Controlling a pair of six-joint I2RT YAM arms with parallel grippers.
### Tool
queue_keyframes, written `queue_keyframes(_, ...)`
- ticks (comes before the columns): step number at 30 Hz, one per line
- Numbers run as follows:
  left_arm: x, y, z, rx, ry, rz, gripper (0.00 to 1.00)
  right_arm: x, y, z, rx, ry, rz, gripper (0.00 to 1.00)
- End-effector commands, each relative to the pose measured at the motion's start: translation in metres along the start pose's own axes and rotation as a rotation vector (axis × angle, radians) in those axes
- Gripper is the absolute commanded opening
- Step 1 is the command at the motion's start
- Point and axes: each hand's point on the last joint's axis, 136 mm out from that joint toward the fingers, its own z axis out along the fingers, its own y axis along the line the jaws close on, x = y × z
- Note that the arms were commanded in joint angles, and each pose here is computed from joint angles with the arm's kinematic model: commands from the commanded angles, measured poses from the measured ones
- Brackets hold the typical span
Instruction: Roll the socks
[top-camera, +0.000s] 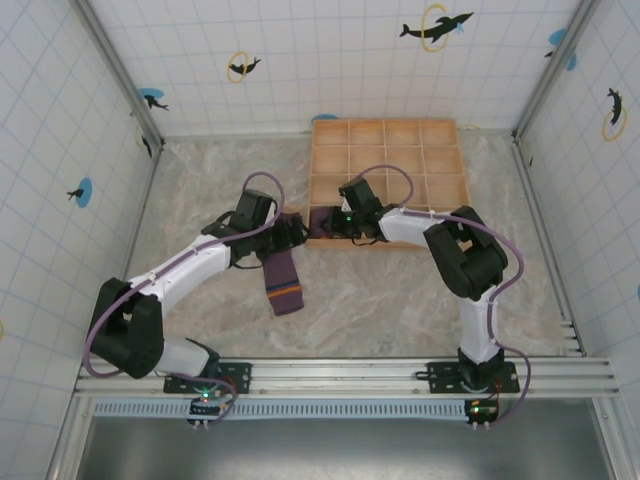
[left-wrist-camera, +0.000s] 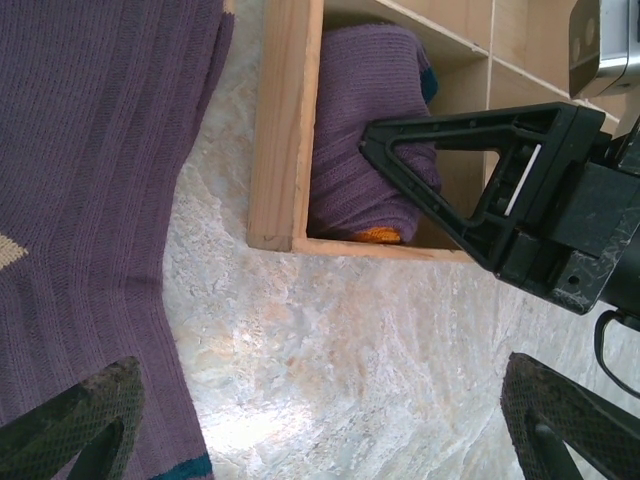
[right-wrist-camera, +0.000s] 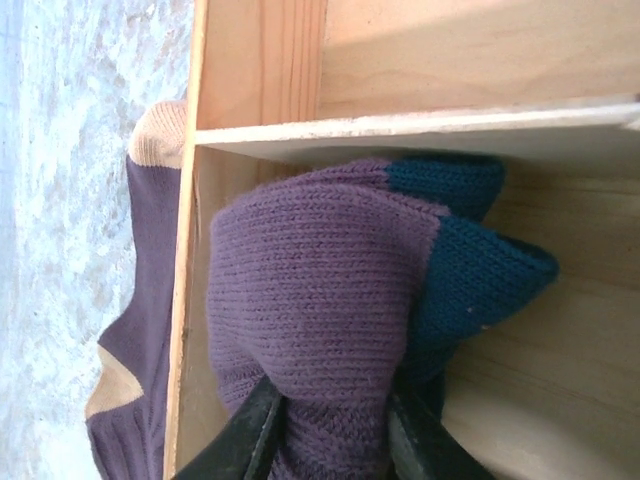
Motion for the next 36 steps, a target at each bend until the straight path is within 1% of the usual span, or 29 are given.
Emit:
queue_keyframes(1,0.003,0.004,-0.001,0.001,0.003,-0.009,0.93,0.032,-0.027,0.008,0.090,0.090,0.008,0.35)
queue_keyframes(3,0.003,0.004,-0.001,0.003,0.002,-0.007,0.93,0.030,-0.025,0.005,0.090,0.089,-0.004,0.43)
queue_keyframes(6,0.003,0.004,0.000,0.002,0.004,-0.007,0.93,0.024,-0.022,-0.002,0.098,0.077,-0.026,0.49)
queue_keyframes(8,0.002,0.004,0.000,0.001,0.003,-0.008,0.93,0.019,-0.019,-0.006,0.111,0.069,-0.044,0.54)
queue_keyframes(12,0.002,0.005,0.000,-0.004,0.004,-0.009,0.93,0.009,-0.015,-0.016,0.149,0.060,-0.091,0.57)
queue_keyframes(18,0.001,0.004,0.000,-0.004,0.001,-0.007,0.93,-0.003,-0.006,-0.030,0.169,0.044,-0.143,0.69)
queue_keyframes(20,0.001,0.004,0.000,-0.003,0.005,-0.008,0.93,-0.006,-0.004,-0.035,0.181,0.039,-0.162,0.74)
queue_keyframes(24,0.000,0.005,0.001,-0.013,0.003,-0.012,0.93,-0.012,0.005,-0.048,0.175,0.020,-0.205,0.88)
queue_keyframes(27,-0.001,0.007,0.003,-0.018,0.020,-0.027,0.94,-0.017,0.017,-0.060,0.157,0.003,-0.252,0.93)
queue_keyframes(28,-0.002,0.008,0.004,-0.013,0.028,-0.038,0.94,-0.017,0.021,-0.065,0.153,-0.003,-0.272,1.00)
queue_keyframes(31,-0.004,0.012,0.005,0.008,0.051,-0.074,0.93,-0.011,0.035,-0.077,0.145,-0.009,-0.343,1.00)
queue_keyframes(33,-0.014,0.021,0.002,-0.007,0.036,-0.097,0.94,-0.002,0.041,-0.082,0.151,0.000,-0.378,1.00)
queue_keyframes(36,-0.017,0.032,0.002,-0.042,0.060,-0.124,0.93,0.019,0.051,-0.089,0.157,0.000,-0.448,1.00)
